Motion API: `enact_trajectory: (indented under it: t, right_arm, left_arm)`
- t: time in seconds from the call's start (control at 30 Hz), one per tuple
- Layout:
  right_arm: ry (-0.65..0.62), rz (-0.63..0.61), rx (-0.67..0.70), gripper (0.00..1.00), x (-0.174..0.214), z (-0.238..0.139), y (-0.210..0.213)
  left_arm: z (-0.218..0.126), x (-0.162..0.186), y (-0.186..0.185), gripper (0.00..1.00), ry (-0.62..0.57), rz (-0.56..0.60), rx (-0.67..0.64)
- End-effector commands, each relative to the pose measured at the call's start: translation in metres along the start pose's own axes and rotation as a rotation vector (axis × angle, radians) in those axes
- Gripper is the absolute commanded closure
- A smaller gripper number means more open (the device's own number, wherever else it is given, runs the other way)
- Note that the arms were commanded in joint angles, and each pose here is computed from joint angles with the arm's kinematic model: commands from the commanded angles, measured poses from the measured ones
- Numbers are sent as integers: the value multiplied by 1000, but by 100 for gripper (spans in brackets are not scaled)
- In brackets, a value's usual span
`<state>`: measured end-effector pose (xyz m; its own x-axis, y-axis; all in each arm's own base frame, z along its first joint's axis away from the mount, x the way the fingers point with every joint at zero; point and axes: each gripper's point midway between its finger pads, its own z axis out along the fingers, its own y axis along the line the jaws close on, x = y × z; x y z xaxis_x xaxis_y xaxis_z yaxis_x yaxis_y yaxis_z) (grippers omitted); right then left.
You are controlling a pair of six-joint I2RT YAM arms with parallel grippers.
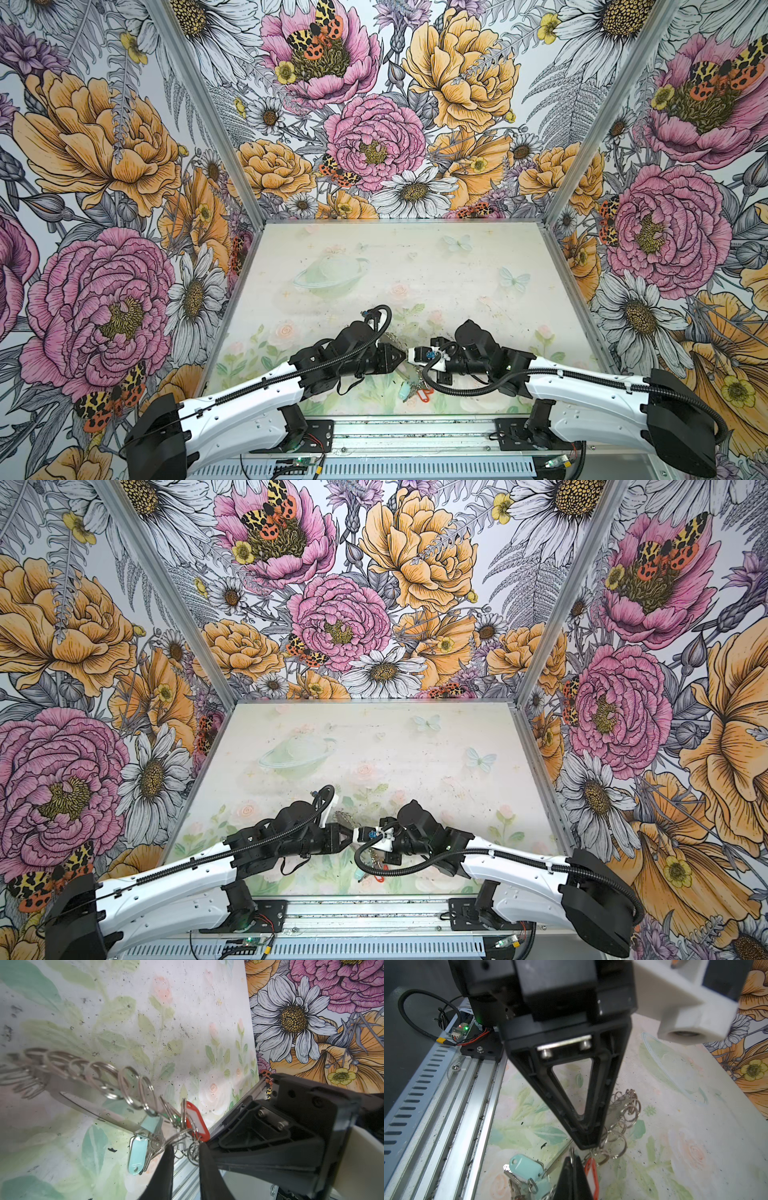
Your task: Put the keys on the keyring
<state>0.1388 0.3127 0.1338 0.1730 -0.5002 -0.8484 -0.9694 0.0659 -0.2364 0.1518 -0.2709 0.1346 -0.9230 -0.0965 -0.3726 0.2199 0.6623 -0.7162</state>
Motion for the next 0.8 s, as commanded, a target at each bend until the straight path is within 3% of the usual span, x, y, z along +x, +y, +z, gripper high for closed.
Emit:
enact_trajectory:
  t: [0.0,0.33,0.77]
  right_arm:
    - [-13,-21,12,100,-3,-2,1]
    - [-17,-24,3,100,-5,-1,2]
    - [-13,-24,2,100,-6,-1,2]
  left_arm:
    - [-2,-11,-12,76,-46,1,22]
    - [1,-11,-18,83,-44,-6,59]
    - [11,0,-14,80,10,-6,46]
